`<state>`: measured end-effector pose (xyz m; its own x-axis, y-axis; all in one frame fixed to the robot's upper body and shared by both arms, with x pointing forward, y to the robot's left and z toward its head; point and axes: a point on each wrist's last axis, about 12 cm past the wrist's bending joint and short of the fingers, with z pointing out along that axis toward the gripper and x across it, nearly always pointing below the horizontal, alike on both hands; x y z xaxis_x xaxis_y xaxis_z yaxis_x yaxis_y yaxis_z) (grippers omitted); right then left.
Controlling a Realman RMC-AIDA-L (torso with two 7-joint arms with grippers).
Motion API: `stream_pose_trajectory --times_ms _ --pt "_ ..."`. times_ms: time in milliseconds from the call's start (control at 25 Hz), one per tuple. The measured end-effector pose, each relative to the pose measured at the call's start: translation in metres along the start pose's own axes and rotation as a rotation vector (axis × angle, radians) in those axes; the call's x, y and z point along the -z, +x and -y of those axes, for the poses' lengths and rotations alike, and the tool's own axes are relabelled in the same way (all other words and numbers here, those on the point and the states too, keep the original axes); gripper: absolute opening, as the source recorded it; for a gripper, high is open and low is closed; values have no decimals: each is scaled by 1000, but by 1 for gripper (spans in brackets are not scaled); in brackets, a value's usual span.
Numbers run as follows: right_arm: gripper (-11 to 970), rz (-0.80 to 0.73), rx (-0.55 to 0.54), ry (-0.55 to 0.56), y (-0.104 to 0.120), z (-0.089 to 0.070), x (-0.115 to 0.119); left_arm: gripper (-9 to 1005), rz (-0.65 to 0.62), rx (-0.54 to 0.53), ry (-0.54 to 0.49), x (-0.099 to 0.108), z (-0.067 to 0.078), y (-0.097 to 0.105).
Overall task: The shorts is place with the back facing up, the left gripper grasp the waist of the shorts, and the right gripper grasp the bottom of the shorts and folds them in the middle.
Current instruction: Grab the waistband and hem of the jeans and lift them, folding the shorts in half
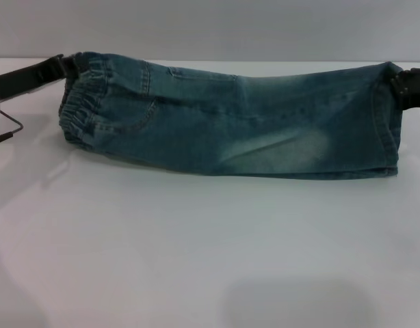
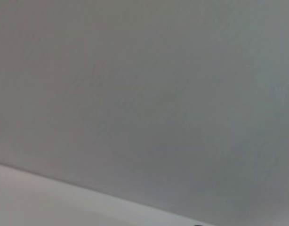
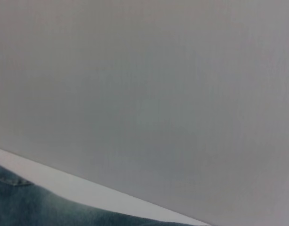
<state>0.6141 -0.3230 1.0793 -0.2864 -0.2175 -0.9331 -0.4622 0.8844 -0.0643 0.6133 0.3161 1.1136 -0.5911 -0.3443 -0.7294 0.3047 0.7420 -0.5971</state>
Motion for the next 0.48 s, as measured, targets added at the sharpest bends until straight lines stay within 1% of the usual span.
stream_pose_trajectory --times_ms 280,480 --pt "48 -8 0 16 -1 -1 -4 109 9 -12 -19 0 -4 4" --pt "267 -14 -1 16 0 -2 -6 133 4 -1 -28 -3 -6 9"
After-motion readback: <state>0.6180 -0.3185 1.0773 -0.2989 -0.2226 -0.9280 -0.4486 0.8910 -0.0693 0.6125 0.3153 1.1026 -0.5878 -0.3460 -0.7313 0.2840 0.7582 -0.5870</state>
